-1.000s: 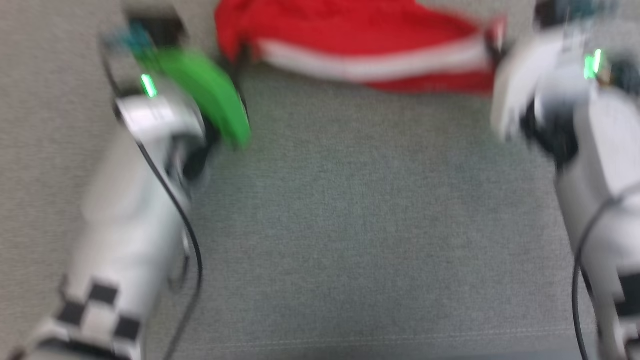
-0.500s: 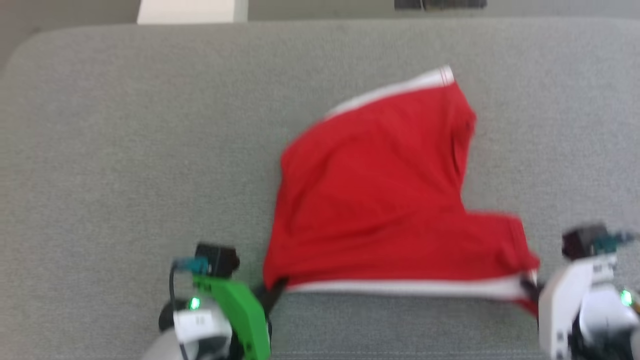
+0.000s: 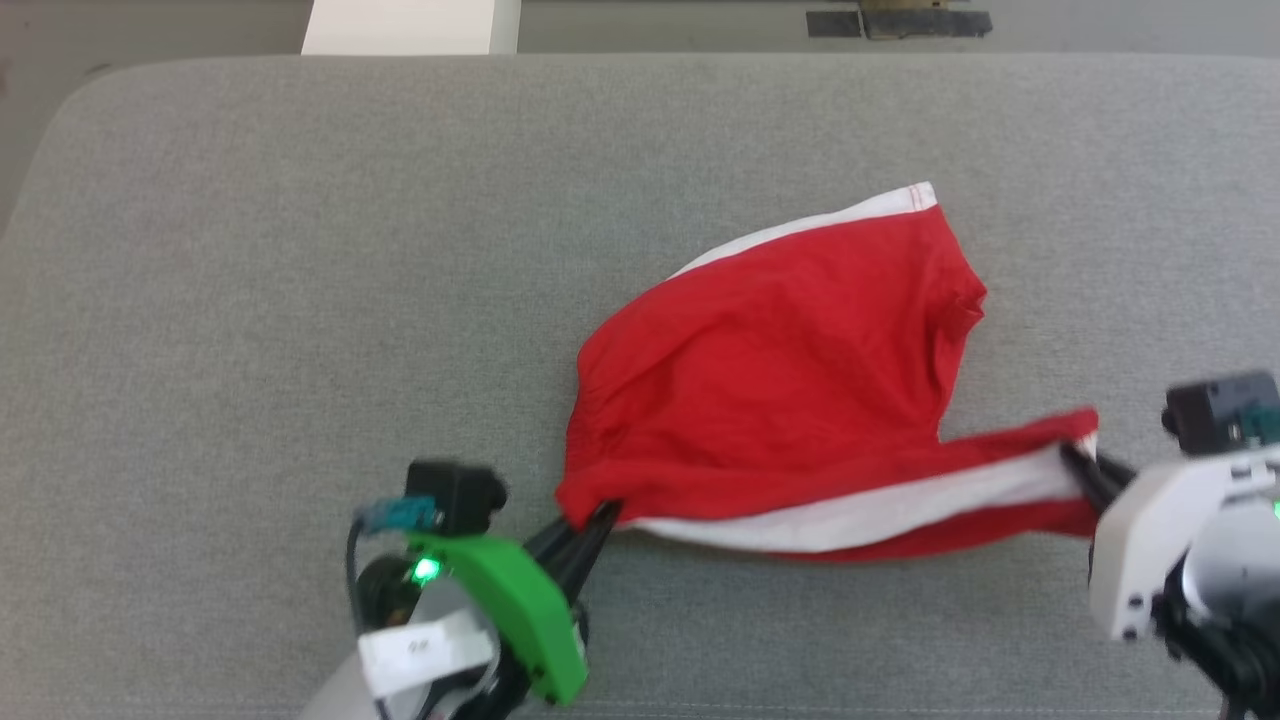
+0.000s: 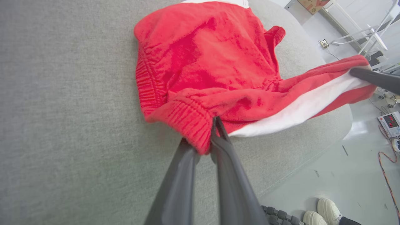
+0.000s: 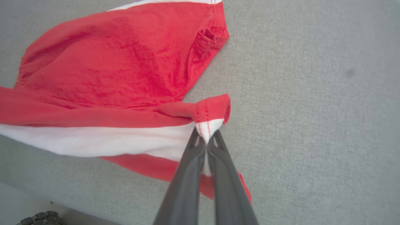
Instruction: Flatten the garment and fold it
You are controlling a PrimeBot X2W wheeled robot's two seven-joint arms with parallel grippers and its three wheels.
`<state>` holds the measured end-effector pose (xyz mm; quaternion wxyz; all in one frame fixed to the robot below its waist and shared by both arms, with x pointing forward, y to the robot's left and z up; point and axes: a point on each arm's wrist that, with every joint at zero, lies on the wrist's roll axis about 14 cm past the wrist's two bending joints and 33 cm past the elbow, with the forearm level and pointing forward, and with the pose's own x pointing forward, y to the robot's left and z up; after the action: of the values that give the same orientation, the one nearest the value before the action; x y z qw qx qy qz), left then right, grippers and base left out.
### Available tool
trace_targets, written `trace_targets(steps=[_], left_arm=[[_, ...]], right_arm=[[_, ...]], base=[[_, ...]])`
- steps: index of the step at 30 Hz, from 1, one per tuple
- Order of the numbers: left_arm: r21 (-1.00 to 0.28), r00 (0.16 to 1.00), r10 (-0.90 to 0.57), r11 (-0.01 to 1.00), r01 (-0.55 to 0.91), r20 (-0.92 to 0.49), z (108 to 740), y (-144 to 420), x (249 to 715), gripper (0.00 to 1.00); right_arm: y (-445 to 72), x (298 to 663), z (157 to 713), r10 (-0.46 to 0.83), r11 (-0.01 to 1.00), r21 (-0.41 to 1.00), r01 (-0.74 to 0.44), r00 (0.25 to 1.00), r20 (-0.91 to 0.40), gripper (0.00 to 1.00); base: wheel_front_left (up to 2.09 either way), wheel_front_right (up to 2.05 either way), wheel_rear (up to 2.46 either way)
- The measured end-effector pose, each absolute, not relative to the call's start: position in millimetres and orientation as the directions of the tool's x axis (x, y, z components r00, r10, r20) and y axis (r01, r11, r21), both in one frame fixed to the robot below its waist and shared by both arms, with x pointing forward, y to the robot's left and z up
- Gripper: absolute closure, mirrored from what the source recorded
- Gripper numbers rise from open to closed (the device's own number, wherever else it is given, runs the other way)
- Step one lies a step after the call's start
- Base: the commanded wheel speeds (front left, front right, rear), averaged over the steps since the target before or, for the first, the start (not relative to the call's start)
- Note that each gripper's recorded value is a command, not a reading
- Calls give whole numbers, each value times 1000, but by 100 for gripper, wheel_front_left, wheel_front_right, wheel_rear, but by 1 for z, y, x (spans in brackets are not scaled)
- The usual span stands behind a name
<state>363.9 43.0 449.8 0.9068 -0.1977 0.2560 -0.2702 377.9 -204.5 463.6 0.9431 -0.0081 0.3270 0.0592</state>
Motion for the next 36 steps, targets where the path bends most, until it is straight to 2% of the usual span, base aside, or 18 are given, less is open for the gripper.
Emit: trace_targets(steps=[8,15,21,27,29,31,32,33,34,36], left_arm=[[-491,764,-584,768,411,-274,469,29,422,100],[-474,809,-502,817,327,-307,453,45,468,100],[-436,817,-425,866,243,-390,419,62,490,100],[-416,801,-397,886,207,-447,394,67,499,100],[-414,798,-399,886,209,-452,391,67,500,53],[-416,794,-405,884,213,-453,390,66,500,0],[-416,793,-406,884,215,-454,390,66,499,0],[-416,791,-414,881,225,-450,391,65,498,0],[-417,793,-419,879,232,-441,393,64,498,0],[-415,801,-420,878,239,-427,398,63,496,0]], right_arm=[[-200,457,480,121,984,-41,-175,812,-570,100],[-196,516,464,118,983,-43,-177,798,-591,100],[-192,551,428,109,985,-32,-170,750,-652,100],[-179,569,389,113,982,-24,-190,677,-727,100],[-173,571,378,120,981,-11,-196,644,-756,100],[-169,575,372,124,980,0,-197,616,-778,100],[-167,577,371,126,980,3,-198,608,-784,98],[-165,578,371,128,979,5,-202,602,-788,53],[-163,579,372,131,979,6,-205,601,-788,0],[-161,579,374,138,978,12,-208,602,-786,0]], base=[[0,0,0],[0,0,0],[0,0,0],[0,0,0],[0,0,0],[0,0,0],[0,0,0],[0,0,0],[0,0,0],[0,0,0]])
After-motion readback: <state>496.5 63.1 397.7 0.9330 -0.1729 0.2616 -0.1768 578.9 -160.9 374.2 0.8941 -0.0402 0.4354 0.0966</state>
